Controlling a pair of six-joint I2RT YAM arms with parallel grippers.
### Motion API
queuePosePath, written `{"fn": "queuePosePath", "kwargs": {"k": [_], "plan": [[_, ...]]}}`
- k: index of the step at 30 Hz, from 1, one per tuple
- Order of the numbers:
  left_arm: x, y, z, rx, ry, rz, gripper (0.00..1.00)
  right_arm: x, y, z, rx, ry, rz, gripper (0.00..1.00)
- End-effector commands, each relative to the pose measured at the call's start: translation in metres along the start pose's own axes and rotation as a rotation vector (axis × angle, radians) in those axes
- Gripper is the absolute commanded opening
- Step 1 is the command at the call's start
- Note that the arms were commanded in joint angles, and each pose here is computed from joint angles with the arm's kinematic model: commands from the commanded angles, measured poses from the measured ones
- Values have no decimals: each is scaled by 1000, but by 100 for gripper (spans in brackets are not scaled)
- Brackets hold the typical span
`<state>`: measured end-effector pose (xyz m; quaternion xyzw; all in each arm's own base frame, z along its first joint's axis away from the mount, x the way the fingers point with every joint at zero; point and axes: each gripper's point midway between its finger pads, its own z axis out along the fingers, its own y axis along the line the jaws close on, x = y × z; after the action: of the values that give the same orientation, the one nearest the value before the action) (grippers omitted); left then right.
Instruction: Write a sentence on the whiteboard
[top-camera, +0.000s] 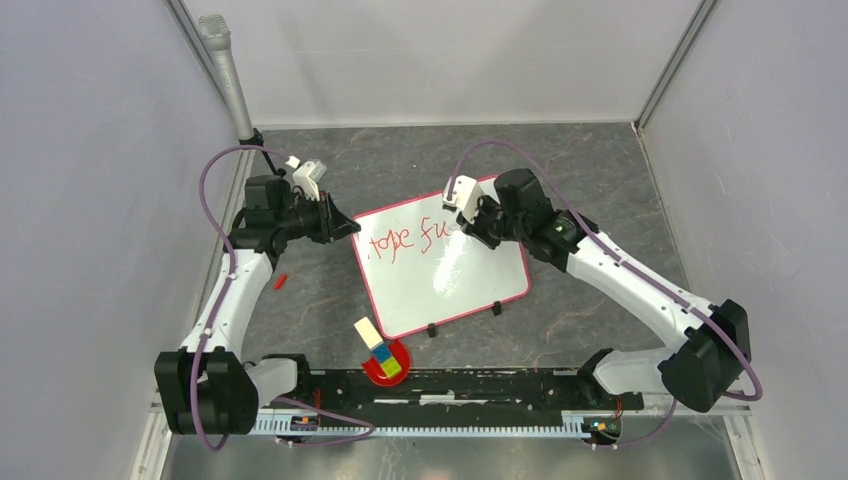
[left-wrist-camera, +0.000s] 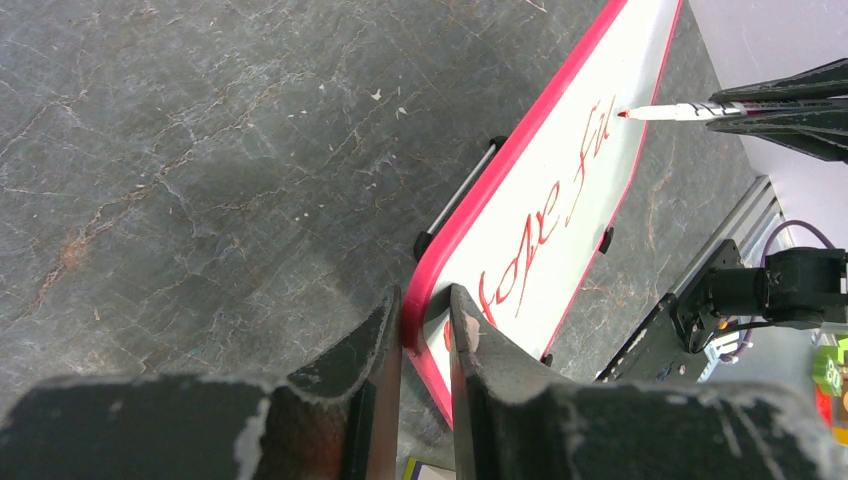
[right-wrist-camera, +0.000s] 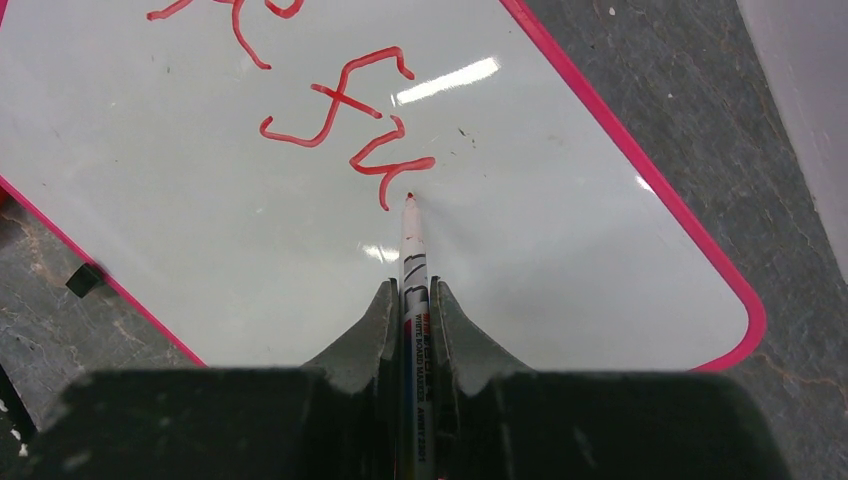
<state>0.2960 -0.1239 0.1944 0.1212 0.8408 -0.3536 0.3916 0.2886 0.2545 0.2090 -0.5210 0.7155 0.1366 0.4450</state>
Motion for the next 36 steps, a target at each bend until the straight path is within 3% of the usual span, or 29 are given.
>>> {"fn": "queuePosePath", "kwargs": {"k": [1, 13, 21, 36], "plan": [[10, 4, 0, -15, 27, 20, 3, -18, -17, 2, 53, -48, -21, 0], [11, 5, 1, -15, 31, 18, 3, 6, -37, -10, 104, 20, -19, 0], [11, 5, 1, -15, 30, 21, 3, -8, -46, -8, 110, -18, -3, 0], [10, 5, 0, -13, 28, 19, 3, -10, -24, 3, 20, -38, 21, 0]]}}
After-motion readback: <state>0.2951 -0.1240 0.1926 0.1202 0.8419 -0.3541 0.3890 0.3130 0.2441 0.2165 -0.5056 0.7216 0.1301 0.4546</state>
